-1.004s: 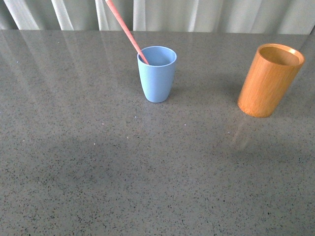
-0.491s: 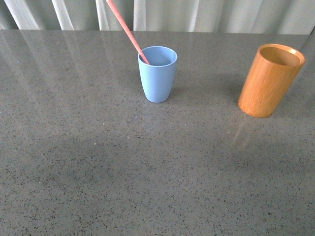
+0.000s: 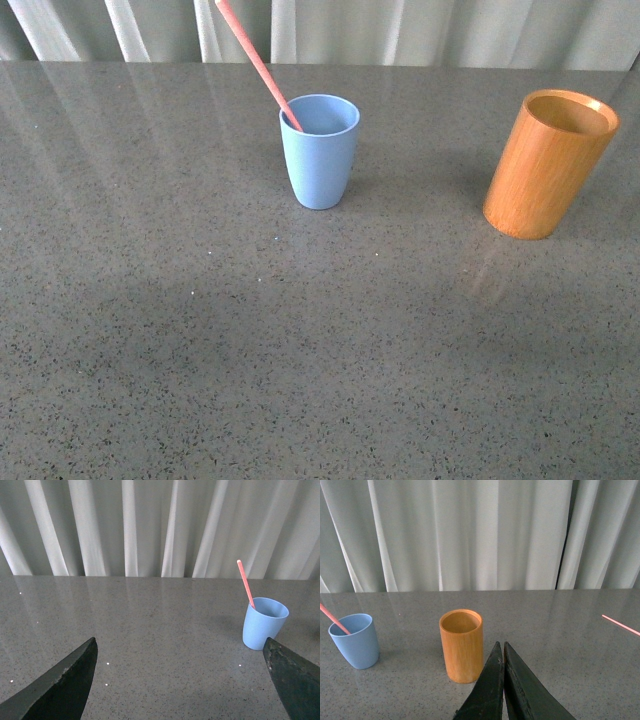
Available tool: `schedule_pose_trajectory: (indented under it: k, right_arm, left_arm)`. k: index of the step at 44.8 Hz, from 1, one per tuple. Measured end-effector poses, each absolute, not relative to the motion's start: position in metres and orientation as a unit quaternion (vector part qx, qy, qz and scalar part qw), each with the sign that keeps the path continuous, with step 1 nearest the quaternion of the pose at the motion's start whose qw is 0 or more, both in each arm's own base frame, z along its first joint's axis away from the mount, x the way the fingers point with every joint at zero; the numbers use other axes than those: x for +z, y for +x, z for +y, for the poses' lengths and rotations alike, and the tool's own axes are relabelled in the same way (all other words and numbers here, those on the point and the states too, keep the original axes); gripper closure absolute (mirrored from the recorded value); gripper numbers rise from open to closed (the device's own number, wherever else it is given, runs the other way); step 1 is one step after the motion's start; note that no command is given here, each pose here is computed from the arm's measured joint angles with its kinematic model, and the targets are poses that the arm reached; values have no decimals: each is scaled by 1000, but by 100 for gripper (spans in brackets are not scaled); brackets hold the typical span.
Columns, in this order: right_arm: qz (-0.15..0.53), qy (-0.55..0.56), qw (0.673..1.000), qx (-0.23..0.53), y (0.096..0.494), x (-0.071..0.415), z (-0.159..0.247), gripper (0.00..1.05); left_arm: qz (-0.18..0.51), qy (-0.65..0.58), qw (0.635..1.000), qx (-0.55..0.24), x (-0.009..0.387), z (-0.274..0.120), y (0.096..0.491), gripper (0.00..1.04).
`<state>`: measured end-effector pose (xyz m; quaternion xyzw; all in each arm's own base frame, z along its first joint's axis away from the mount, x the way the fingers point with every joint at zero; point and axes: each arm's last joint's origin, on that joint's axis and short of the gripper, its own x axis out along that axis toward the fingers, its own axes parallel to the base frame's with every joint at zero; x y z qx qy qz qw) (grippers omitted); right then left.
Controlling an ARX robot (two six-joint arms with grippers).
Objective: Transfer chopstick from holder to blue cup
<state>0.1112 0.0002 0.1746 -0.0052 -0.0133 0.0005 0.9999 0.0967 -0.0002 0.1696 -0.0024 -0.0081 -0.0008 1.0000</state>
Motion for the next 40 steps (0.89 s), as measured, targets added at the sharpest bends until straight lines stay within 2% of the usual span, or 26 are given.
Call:
schedule_pose_trajectory:
  k: [10, 19, 29, 34, 40]
  right_arm:
    - [4, -5, 1000, 1, 100, 170, 0, 104]
    - [-10, -5, 1000, 0, 97, 171, 0, 104]
    - [-10, -5, 1000, 1, 97, 171, 0, 70]
    - [-10, -5, 1000, 0, 97, 171, 0, 51]
    - [-10, -5, 1000, 1, 97, 171, 0, 23]
  left_arm:
    - [-8, -2, 1000, -1, 170, 0, 97, 7]
    - [-8, -2, 1000, -1, 170, 0, 97, 7]
    - [-8, -2, 1000, -1, 170, 0, 97, 7]
    - [-8, -2, 1000, -1, 170, 0, 97, 7]
    - [-8, -2, 1000, -1, 170, 0, 97, 7]
